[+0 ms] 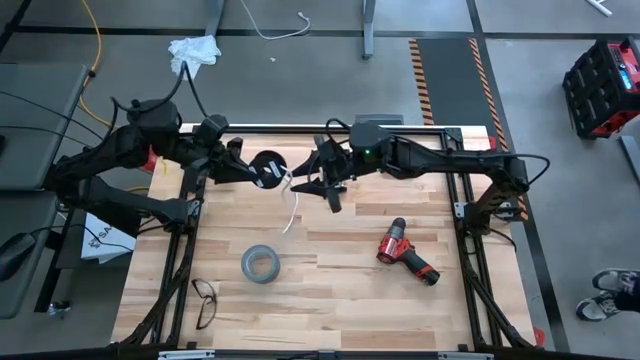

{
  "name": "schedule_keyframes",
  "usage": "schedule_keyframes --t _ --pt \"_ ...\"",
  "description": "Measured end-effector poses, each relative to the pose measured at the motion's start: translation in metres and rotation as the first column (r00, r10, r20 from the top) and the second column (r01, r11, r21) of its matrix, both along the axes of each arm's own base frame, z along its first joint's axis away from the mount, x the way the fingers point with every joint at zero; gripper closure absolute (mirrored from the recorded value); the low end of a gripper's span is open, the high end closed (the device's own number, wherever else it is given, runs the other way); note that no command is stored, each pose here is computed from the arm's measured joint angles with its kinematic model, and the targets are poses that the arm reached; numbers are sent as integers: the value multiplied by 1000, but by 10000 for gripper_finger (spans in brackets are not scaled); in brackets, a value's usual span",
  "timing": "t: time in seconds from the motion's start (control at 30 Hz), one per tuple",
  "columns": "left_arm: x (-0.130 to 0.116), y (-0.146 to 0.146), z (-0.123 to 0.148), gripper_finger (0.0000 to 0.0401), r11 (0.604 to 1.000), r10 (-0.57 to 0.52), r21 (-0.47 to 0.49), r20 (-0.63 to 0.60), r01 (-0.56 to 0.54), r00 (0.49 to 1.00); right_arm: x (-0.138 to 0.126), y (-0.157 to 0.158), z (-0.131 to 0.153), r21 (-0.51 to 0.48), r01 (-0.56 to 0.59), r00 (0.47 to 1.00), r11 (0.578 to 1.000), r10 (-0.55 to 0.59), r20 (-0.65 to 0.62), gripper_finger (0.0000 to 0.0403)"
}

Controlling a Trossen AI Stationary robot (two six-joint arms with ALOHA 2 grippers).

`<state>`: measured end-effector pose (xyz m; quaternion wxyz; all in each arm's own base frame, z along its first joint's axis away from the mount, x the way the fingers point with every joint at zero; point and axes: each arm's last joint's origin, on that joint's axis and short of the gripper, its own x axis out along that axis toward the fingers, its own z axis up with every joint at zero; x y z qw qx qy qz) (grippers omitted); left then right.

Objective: Coil cords
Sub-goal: Coil the white wire

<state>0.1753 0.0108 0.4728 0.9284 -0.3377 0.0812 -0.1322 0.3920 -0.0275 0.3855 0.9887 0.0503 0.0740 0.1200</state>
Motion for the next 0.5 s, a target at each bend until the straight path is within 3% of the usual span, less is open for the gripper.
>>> schedule_keyframes --t 0.27,0.5 --pt "-4 0 2 400 1000 3 13 14 -3 1000 -5 -7 3 84 -43 999 996 45 -21 238" --pt "-4 0 2 400 1000 17 25 18 -17 1000 1 4 -4 80 -58 997 995 61 -36 238"
